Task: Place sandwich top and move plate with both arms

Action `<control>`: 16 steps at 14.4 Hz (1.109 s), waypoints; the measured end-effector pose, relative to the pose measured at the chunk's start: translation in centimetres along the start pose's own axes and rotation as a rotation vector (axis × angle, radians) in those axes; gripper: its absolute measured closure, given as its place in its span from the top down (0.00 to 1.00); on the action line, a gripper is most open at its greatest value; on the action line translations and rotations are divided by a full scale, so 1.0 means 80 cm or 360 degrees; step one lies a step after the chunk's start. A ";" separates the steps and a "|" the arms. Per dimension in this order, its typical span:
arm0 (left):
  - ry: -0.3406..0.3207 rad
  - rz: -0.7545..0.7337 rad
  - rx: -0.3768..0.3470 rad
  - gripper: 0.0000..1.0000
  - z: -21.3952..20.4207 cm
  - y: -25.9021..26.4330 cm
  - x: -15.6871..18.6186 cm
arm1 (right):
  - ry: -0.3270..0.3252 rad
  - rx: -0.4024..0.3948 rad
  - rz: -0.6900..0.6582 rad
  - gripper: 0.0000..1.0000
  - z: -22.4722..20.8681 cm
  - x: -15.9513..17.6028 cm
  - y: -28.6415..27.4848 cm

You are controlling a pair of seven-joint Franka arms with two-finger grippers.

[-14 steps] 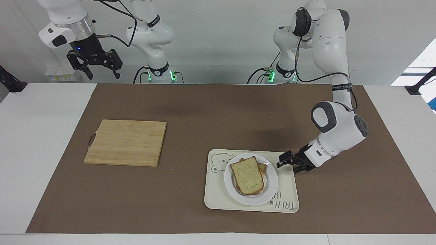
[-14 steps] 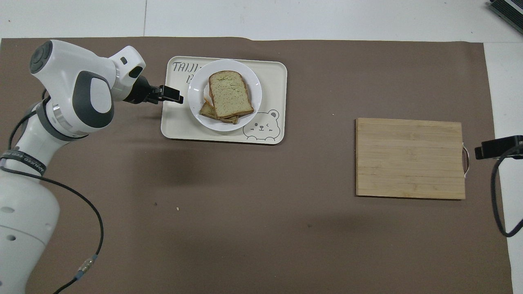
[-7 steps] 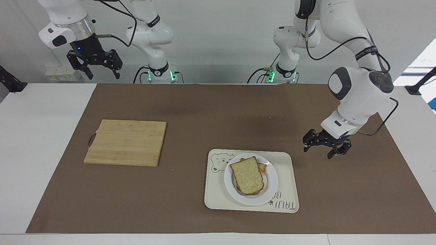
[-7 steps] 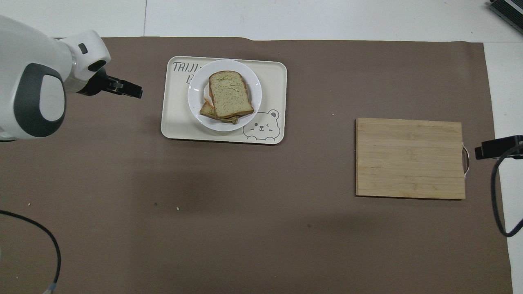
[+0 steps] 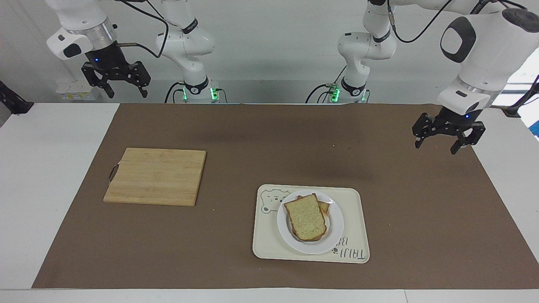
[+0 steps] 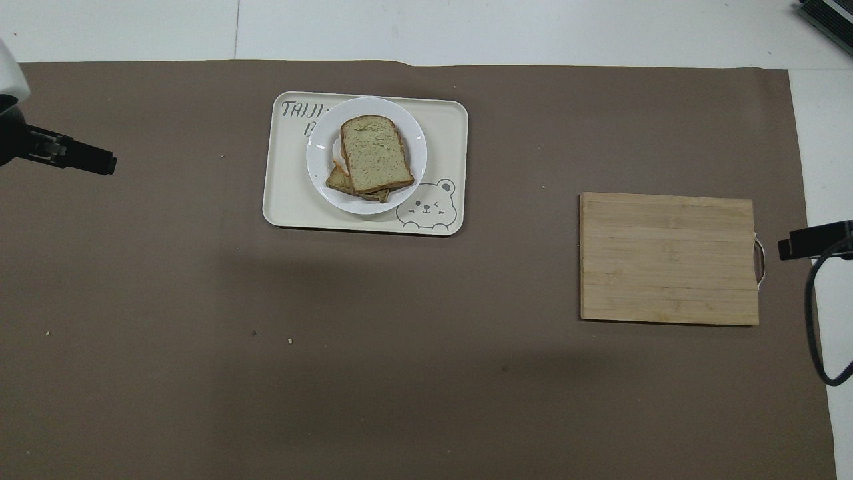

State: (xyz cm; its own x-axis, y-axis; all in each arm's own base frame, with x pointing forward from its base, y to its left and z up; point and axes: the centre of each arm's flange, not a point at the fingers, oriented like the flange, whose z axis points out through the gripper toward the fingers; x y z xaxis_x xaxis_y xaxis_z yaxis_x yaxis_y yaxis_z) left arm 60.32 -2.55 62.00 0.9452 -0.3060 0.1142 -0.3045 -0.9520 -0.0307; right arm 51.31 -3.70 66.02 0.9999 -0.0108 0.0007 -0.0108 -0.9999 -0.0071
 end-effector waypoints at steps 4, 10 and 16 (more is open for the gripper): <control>-0.0112 -0.0051 -0.0041 1.00 -0.060 -0.017 -0.048 | 0.0000 0.0000 0.0002 1.00 0.000 0.000 0.001; -0.0125 -0.0110 -0.0091 1.00 -0.137 -0.030 -0.123 | 0.0000 0.0001 0.0003 1.00 0.000 0.000 0.001; -0.0211 -0.0148 -0.0117 1.00 -0.127 -0.030 -0.128 | 0.0000 0.0000 -0.0017 1.00 0.000 0.000 -0.007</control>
State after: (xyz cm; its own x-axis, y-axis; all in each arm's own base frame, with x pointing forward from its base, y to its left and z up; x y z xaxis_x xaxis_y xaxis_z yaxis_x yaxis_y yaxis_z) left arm 50.17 2.89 71.00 0.9754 -0.2195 -0.0191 -0.2184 -0.9747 0.0469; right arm 51.35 -3.11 66.03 1.0000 0.0002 0.0009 0.0002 -1.0000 -0.0073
